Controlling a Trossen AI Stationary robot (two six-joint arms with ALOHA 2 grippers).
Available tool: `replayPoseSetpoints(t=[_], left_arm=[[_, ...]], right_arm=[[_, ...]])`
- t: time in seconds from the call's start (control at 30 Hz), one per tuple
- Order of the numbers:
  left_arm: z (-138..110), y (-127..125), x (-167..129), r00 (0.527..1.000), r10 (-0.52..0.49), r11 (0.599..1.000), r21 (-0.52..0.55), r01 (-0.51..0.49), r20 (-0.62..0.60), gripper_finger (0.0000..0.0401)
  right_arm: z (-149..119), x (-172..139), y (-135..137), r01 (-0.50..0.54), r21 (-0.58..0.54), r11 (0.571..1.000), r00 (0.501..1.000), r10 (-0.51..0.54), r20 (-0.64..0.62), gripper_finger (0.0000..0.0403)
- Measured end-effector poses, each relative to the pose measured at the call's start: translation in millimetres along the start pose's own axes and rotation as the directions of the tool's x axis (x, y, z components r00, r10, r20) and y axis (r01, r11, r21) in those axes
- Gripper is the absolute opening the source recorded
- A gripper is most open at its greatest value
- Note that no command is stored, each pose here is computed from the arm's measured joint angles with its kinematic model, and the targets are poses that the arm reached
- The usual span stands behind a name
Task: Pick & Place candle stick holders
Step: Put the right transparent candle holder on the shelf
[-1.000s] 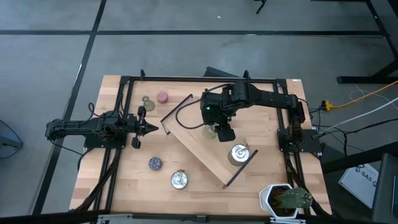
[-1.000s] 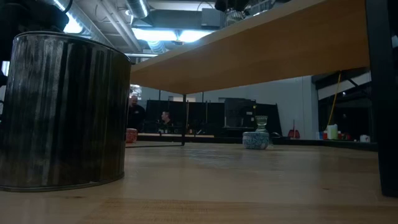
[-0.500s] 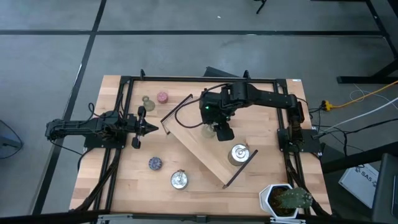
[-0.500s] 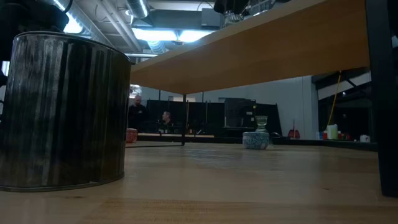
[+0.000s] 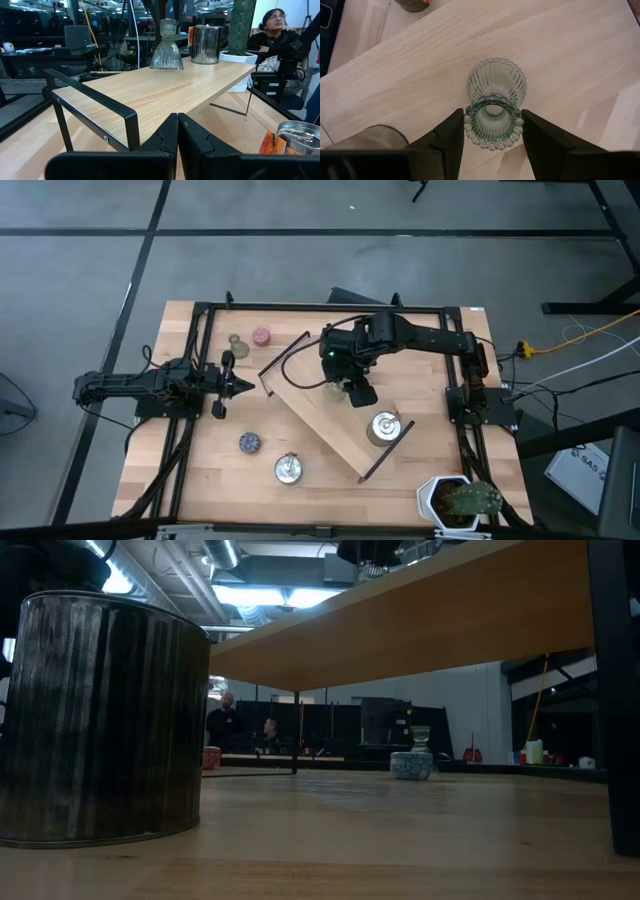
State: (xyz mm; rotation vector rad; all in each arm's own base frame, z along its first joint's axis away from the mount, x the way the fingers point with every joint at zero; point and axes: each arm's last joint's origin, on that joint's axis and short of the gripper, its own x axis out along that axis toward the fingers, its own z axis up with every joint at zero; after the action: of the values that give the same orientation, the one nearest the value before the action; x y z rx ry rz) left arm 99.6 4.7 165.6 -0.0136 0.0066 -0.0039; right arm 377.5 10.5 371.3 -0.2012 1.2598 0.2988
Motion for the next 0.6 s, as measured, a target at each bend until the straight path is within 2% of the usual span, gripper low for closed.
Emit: replayPoseSetpoints(t=[0.6], left_arm=[[0.0,0.0,0.0,1.0,0.0,1.0,0.0,0.0,0.0,0.0004]], right_arm=[[2.6,0.0,-0.4,0.009,-0.027,1.0,1.0,-0.008,0.026,0.018]])
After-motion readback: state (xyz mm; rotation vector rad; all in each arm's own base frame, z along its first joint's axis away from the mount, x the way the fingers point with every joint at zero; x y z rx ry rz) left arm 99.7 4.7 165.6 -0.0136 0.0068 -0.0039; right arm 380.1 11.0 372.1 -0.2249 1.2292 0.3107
